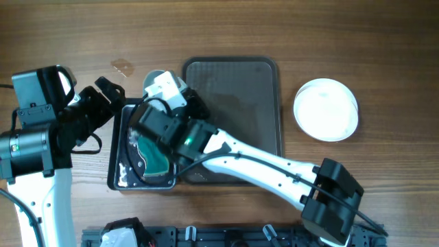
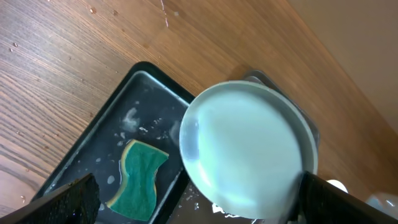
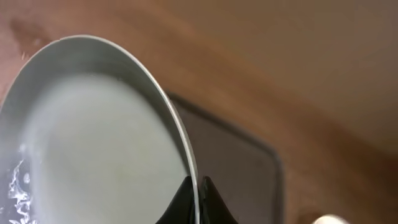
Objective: Clean dirty plates on tray and stack at the side
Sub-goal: 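Lift the plate with right gripper and tilt it over the sink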
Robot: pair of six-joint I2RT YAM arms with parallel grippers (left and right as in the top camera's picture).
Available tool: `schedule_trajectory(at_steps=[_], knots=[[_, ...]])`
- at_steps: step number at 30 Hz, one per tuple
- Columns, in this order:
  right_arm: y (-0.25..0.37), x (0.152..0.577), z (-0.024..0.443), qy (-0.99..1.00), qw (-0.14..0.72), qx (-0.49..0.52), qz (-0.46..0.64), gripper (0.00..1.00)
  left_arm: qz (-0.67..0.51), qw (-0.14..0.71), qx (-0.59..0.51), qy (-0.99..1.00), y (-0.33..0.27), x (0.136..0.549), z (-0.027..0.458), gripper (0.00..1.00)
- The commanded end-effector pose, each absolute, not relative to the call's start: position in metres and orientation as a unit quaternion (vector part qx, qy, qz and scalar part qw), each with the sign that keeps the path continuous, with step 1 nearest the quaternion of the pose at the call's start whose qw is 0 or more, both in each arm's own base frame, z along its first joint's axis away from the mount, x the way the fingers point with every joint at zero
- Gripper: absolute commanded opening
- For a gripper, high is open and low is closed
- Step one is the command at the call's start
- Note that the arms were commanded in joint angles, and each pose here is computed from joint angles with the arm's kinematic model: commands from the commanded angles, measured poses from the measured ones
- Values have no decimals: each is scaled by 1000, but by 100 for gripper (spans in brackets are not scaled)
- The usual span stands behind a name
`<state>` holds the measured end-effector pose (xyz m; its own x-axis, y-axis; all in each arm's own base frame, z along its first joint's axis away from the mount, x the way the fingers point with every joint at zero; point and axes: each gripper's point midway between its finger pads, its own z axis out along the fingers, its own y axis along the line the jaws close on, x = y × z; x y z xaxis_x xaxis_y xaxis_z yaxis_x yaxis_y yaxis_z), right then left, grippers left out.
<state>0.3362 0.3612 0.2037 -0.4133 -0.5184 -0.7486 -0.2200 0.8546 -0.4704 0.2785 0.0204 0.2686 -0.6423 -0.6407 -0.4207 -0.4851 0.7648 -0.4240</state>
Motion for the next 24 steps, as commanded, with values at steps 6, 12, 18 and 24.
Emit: schedule_trajectory(at_steps=[6,12,18,24], knots=[[368,310,284,736,588,-219,-257,4,-144,290,-309,894,20,280,275,100],[376,296,290,721,593,-235,-270,4,-144,290,-309,894,20,280,275,100],[375,296,291,720,594,-233,-272,4,-144,290,-310,894,20,280,275,100],[375,296,291,720,594,-233,-272,4,-144,290,-309,894,20,280,275,100]])
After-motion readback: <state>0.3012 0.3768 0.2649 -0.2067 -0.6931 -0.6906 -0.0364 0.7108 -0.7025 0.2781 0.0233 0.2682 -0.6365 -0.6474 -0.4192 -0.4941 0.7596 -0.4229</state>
